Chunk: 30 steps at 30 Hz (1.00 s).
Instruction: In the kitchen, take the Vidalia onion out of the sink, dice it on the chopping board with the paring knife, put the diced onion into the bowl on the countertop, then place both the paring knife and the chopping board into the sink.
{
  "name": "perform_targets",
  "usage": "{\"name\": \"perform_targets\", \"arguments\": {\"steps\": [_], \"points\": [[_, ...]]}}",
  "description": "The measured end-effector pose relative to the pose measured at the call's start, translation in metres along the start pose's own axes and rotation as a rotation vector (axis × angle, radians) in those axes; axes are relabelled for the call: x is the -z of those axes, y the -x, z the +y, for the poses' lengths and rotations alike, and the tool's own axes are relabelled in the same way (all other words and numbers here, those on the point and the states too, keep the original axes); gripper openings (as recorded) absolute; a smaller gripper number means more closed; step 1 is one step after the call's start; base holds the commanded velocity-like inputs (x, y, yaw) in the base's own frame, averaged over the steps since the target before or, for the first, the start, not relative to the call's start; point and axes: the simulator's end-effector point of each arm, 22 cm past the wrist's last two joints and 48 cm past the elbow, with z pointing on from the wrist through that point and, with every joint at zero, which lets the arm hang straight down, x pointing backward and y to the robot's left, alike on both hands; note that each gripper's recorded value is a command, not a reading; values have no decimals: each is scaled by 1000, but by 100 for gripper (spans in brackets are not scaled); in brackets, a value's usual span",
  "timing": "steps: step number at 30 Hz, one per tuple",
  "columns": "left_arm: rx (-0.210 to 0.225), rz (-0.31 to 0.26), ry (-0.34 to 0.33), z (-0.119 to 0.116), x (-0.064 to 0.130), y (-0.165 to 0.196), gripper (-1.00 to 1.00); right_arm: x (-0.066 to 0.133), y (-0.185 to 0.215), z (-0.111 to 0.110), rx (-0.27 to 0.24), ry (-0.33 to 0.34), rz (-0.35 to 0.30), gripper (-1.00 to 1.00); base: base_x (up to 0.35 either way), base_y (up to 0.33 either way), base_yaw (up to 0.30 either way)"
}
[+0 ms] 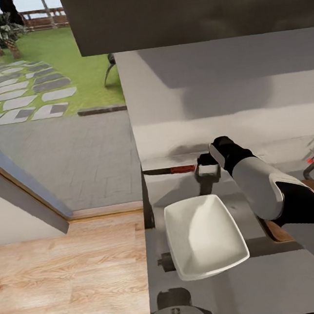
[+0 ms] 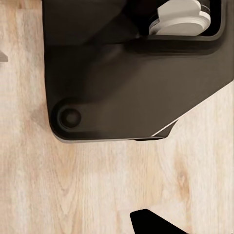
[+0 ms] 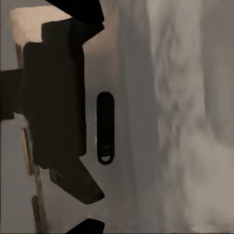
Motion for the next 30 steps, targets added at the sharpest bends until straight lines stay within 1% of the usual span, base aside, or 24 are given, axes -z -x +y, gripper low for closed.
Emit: {"name": "perform_targets", "arguments": {"steps": [4,7,18,30], "points": [[0,-4,0,0,0,1,100,3,2,1,4,0,-4,100,0,0,-167],[0,-8,1,1,-1,3,100,5,3,2,5,1,-7,100,0,0,-50],[0,-25,1,1,-3,8,100,16,10,1,4,2,-23,100,0,0,-7],[0,-26,2,1,-3,9,100,17,11,1,3,1,-26,100,0,0,0]]}}
